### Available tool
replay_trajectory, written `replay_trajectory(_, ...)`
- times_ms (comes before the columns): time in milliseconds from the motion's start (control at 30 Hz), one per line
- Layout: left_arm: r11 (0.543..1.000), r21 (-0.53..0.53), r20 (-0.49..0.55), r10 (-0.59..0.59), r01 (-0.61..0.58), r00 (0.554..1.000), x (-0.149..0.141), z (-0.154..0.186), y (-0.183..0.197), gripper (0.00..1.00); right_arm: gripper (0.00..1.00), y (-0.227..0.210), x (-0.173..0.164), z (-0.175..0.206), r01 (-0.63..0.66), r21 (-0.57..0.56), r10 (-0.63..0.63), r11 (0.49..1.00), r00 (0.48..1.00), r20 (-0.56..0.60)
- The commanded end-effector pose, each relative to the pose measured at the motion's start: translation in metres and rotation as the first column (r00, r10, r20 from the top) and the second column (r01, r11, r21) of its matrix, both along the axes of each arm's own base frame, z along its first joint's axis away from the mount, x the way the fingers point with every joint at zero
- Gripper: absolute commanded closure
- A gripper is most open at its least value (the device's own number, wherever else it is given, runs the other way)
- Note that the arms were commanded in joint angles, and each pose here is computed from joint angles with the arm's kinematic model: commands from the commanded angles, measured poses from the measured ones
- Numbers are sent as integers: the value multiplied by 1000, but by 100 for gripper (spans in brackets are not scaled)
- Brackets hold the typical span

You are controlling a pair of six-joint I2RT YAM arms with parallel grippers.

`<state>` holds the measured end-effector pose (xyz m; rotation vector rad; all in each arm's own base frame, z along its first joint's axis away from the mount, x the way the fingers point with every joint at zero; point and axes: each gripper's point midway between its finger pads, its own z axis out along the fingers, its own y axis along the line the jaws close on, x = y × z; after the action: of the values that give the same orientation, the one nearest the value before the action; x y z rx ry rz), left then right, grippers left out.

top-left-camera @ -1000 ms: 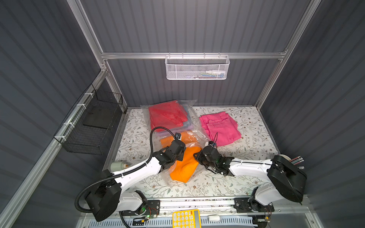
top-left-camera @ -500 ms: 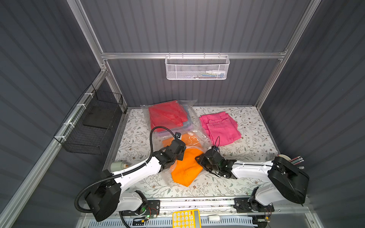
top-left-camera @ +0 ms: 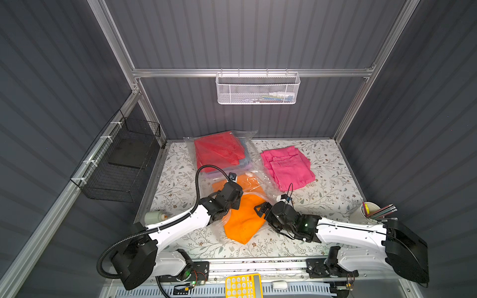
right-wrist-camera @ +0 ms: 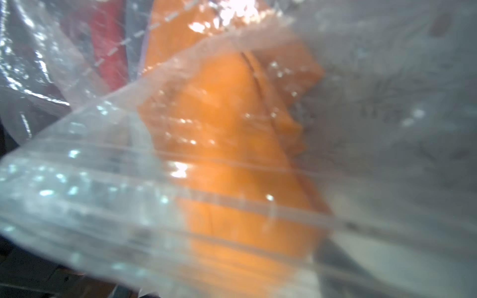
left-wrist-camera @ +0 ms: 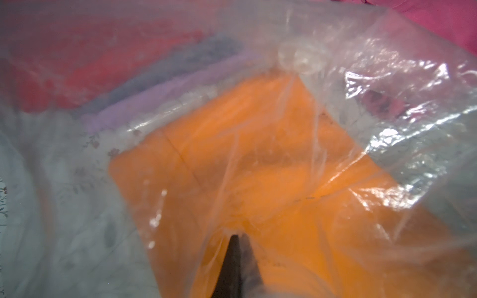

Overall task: Take the trousers out of the vacuum bag
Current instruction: Take out the trousers from the vacuum bag.

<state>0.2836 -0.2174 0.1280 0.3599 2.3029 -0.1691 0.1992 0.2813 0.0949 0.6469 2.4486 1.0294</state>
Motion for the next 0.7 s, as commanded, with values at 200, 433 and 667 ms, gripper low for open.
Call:
replay_trajectory(200,998,-63,35,4,-1,999,3,23,-4,100,4,5,1,-7,15,-35,-16,999,1000,-22)
replay_trajectory(433,998,-60,34,4,-2,999,1,25,-2,100,10,31,12,4,-32,-16,33,999,999,16)
replay_trajectory(667,998,-65,32,5,-3,999,2,24,-3,100,13,35,21,-20,-5,-13,5,1000,999,-42)
